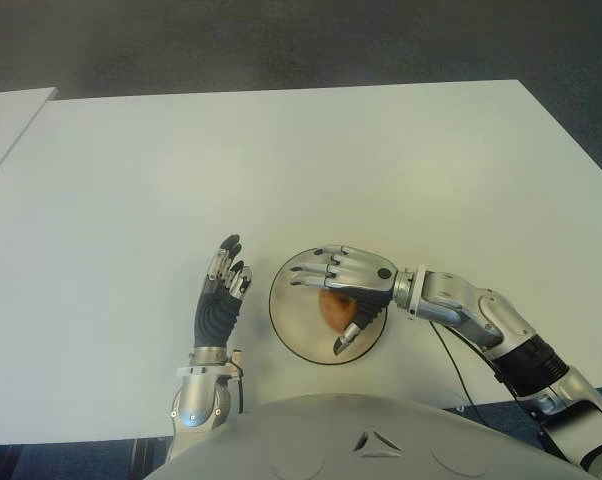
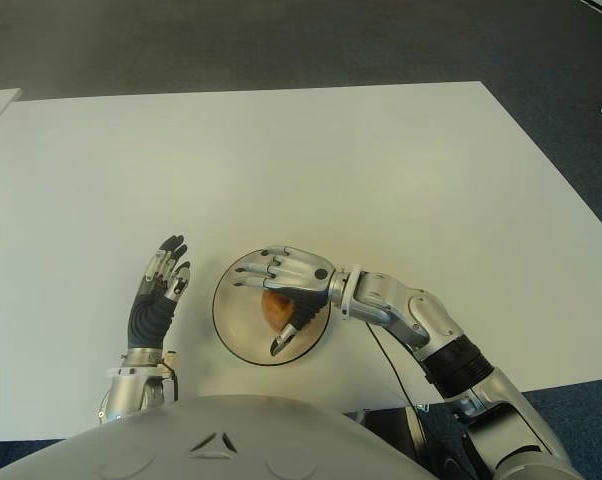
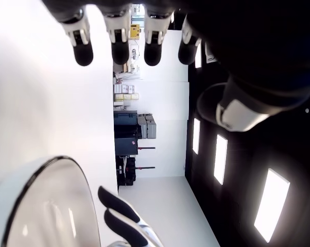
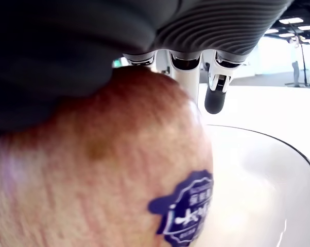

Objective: Put the apples into the plate.

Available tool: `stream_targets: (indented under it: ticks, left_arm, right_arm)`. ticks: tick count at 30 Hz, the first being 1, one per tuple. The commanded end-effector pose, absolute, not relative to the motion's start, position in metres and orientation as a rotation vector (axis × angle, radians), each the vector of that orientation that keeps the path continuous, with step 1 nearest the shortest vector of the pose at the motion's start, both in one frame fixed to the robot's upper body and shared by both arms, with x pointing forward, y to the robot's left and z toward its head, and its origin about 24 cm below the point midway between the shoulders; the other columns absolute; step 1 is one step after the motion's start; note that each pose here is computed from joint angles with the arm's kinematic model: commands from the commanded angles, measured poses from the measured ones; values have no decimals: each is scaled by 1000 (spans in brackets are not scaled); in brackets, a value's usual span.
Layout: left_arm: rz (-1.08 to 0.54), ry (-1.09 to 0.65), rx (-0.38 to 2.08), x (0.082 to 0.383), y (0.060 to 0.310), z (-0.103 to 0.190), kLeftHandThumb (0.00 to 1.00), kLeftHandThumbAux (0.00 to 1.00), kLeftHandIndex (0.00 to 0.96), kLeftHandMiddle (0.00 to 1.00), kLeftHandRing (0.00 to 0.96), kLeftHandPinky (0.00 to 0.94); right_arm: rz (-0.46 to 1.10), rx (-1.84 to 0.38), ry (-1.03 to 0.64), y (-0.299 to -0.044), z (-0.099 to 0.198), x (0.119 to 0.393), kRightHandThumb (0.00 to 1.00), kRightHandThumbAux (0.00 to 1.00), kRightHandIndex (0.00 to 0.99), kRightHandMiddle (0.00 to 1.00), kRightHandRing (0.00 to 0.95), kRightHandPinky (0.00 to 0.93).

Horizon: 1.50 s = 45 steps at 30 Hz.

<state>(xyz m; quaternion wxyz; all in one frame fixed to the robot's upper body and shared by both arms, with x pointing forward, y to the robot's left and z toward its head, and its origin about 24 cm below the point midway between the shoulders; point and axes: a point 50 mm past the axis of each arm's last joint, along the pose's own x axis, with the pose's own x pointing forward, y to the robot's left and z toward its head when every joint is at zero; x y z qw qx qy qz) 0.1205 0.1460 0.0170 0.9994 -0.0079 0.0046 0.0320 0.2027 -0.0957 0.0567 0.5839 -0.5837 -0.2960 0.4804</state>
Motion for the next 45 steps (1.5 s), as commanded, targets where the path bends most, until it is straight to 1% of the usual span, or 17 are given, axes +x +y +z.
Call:
stream_targets:
  ticks: [1, 25, 32, 45]
  left_arm:
    - [74, 36, -27, 119, 147, 15, 57, 495, 0, 0, 0, 0]
    - [62, 45, -30, 118, 146, 18, 62, 513, 0, 0, 0, 0]
    - [60, 49, -37, 119, 146, 18, 46, 516, 0, 0, 0, 0]
    - [45, 36, -54, 119, 145, 20, 41, 501, 0, 0, 0, 0]
  right_arm:
    - [1112, -1348, -688, -95, 60, 205, 0, 276, 0, 0, 0, 0]
    - [1104, -1348, -694, -95, 61, 206, 3, 282, 0, 0, 0, 0]
    - [1104, -1359, -690, -95, 61, 206, 1, 281, 0, 0, 0, 0]
    - [1101, -1358, -695, -95, 62, 207, 7, 273, 0, 0, 0, 0]
